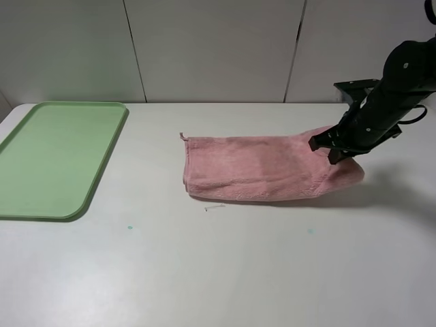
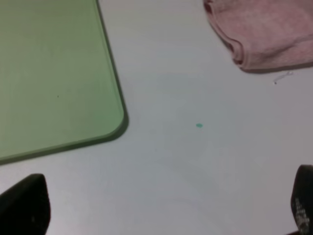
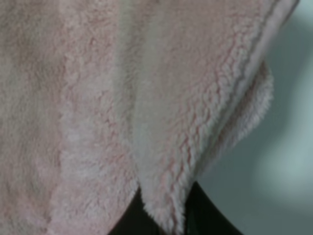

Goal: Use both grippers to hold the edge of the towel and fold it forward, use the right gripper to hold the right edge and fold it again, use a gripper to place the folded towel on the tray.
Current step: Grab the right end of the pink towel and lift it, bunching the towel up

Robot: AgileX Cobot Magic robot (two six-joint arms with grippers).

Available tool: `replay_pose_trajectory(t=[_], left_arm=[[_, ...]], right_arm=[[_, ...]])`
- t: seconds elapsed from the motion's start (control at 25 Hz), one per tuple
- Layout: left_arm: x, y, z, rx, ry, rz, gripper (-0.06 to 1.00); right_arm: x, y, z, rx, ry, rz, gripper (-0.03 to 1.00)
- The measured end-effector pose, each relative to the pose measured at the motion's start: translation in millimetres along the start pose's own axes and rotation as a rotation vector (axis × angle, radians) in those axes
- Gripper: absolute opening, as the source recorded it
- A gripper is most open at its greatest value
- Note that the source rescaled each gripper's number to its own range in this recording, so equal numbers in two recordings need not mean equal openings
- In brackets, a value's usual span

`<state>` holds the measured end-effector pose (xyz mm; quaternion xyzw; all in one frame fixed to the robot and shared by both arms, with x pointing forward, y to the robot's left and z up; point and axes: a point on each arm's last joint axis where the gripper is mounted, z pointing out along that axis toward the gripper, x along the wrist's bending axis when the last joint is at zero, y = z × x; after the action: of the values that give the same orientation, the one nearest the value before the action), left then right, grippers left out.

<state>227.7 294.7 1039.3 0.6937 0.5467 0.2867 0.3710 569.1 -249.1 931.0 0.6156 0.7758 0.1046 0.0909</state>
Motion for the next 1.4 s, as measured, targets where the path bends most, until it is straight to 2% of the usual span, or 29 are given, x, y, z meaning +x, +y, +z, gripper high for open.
replay_pose_trajectory(t=[0.36,0.68,1.0,1.4], left_arm=[[0,0,0,0.000,0.000,0.000,0.99],[0,0,0,0.000,0.000,0.000,0.99],[0,0,0,0.000,0.001,0.000,0.99],[0,0,0,0.000,0.001,0.000,0.99]], right_arm=[[-40,-11,-22,0.047,-0.086,0.044,0.02],[-42,-6,-50,0.049,-0.110,0.046,0.02],[-11,17,-90,0.006,-0.099,-0.007,0.02],[50,22,-94,-0.024,-0.003,-0.056,0.02]])
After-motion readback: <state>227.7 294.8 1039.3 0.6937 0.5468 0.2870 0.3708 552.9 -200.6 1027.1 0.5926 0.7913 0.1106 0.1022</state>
